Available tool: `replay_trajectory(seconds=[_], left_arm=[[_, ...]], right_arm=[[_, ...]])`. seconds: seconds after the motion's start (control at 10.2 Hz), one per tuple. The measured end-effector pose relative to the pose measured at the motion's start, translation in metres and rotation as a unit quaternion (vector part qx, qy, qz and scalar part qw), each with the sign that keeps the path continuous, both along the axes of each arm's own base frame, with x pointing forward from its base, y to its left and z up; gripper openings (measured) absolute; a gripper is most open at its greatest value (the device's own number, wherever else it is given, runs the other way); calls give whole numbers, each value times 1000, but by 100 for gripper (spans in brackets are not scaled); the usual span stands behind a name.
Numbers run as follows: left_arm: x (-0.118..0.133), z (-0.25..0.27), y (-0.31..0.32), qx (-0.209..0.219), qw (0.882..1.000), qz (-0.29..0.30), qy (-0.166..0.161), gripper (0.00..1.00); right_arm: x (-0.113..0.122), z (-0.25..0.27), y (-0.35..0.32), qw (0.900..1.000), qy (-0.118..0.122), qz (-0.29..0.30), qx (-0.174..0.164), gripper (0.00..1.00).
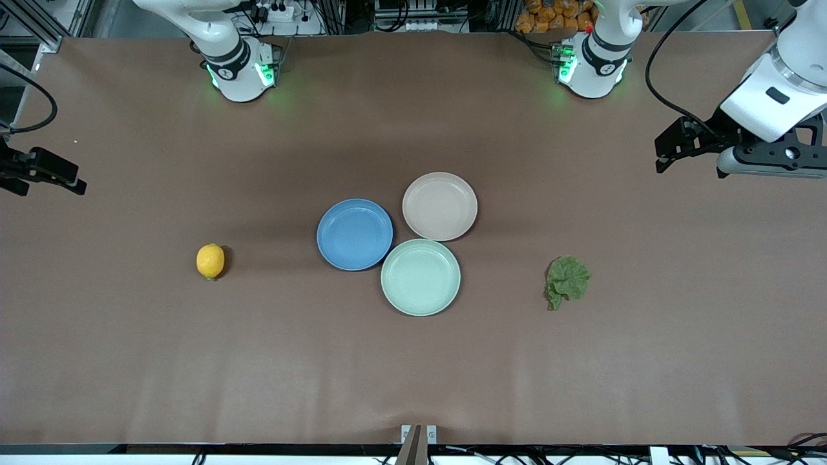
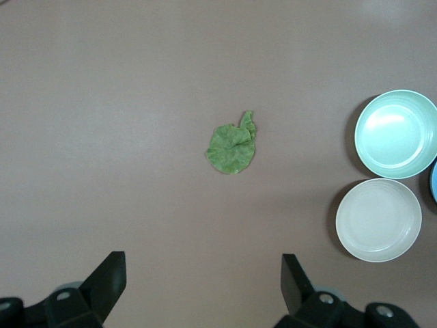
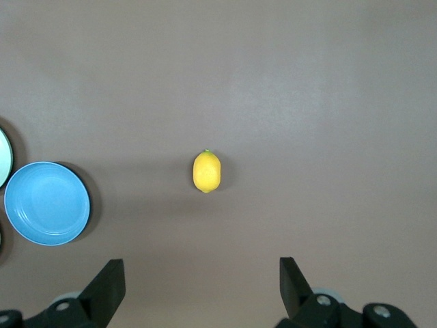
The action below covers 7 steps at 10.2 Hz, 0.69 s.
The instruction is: Pick lemon and lettuce from blue and beige plates
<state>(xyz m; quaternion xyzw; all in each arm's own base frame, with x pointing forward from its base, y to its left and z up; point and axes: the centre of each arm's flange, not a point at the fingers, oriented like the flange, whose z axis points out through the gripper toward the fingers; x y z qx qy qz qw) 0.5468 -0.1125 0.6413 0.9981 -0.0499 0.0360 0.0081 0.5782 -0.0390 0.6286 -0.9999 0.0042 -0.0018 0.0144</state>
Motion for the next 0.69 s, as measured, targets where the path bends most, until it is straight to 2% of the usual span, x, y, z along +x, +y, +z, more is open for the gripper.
replay_trajectory(seconds=[0.69], left_arm=[[0, 0, -2, 0, 1000, -2, 0, 100]], right_arm=[[-1, -1, -3, 1000, 6, 0, -14, 100]])
